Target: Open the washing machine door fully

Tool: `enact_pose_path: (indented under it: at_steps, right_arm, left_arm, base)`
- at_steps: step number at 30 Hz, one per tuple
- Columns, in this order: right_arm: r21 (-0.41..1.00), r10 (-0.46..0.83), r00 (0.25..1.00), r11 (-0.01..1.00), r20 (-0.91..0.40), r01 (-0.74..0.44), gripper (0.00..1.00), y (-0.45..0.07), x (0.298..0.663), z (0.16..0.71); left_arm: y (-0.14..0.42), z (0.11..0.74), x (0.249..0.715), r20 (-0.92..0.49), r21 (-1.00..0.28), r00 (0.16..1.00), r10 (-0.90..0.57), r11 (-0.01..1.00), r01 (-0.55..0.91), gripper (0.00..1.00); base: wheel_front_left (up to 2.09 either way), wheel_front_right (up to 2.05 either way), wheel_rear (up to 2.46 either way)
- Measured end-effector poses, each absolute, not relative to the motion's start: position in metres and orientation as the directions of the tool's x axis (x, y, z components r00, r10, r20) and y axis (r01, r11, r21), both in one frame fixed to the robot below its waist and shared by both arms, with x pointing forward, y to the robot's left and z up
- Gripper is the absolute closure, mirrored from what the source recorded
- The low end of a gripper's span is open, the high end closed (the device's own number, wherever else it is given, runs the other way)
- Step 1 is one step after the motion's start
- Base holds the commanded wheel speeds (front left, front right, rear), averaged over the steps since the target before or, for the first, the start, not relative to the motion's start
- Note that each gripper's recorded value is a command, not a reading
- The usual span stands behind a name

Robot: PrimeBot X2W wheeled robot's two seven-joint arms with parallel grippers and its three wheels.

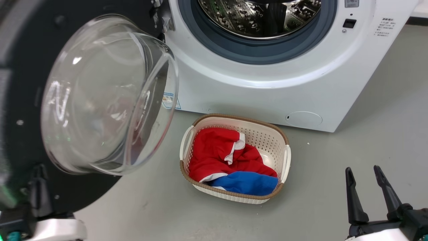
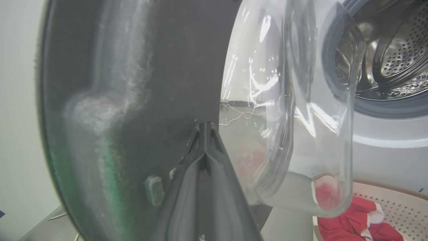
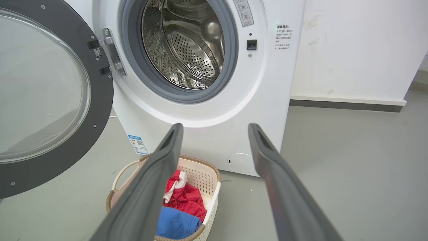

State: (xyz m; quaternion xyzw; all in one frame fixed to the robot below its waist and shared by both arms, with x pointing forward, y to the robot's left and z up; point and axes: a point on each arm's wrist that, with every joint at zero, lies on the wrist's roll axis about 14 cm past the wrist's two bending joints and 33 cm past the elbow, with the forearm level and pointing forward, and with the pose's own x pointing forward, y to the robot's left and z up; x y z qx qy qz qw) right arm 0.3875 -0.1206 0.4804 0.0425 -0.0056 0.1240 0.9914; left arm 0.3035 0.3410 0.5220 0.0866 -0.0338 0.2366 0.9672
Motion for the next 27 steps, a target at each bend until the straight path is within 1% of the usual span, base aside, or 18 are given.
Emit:
enact_pose_path:
  at_steps: [9,27]
  right_arm:
    - [0.078,0.238,0.971,0.968,0.014,-0.238,0.0,-0.123,0.395,0.476]
    - [0.067,0.212,0.977,0.975,-0.012,-0.211,0.0,-0.131,0.404,0.464]
  left_arm:
    - [0.393,0.53,0.301,0.127,0.148,0.815,0.565,0.802,-0.579,1.0]
    - [0.455,0.516,0.324,0.052,0.193,0.783,0.62,0.763,-0.617,1.0]
  base:
    - [0.0,0.0,0.0]
    - [0.0,0.0,0.0]
